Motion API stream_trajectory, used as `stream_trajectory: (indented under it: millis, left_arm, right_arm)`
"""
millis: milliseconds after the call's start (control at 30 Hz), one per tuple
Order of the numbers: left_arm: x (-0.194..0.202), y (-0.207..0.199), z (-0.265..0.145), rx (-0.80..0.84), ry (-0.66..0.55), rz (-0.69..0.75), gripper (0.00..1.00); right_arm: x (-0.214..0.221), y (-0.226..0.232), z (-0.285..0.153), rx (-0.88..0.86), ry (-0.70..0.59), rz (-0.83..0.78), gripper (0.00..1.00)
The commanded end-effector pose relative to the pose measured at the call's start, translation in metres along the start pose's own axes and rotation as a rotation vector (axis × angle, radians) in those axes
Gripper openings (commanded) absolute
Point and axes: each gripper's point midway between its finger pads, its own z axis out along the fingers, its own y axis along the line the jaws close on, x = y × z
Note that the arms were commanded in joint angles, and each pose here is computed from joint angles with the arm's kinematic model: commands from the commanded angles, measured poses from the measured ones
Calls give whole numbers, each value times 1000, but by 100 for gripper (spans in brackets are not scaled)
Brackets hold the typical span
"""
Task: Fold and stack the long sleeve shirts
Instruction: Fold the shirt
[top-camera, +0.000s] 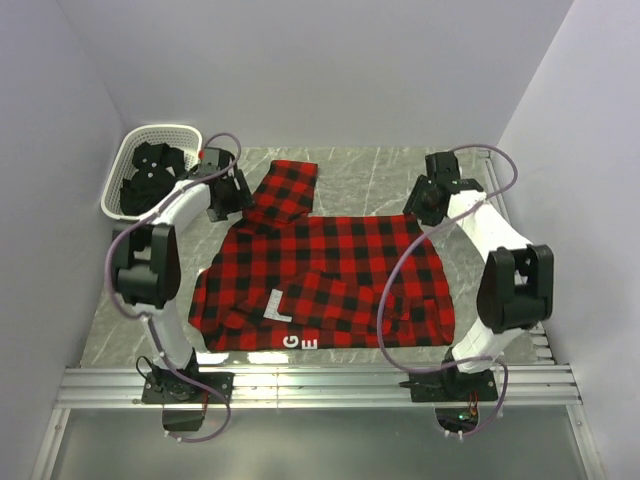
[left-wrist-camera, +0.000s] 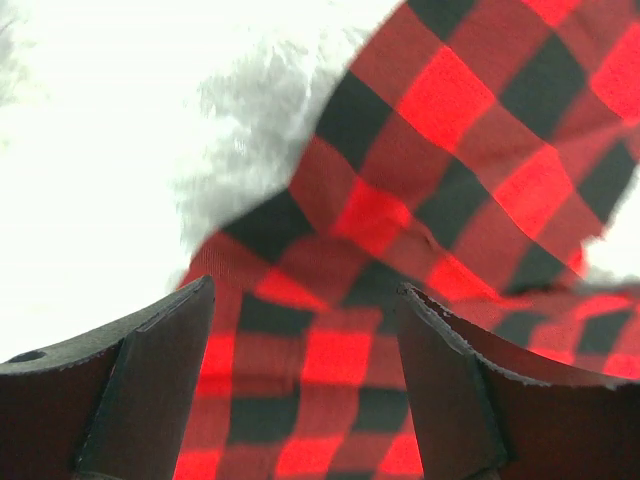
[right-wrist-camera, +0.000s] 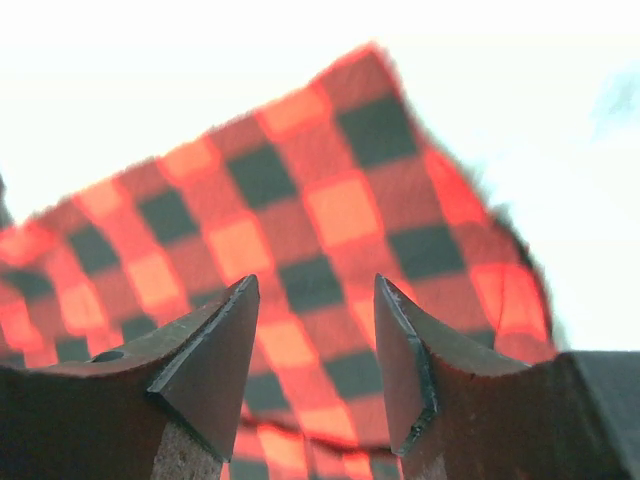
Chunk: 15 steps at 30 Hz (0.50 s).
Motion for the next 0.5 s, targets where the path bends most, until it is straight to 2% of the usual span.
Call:
stream_trajectory:
  millis: [0,467]
  left_arm:
    - [-12,-6,14,20,21,59,78]
    - [-1,5,61,-3,83,64,70]
  right_arm:
    - [-42,5,16,3,-100,16,57]
    - [-44,-7,57,37,-79,-62,56]
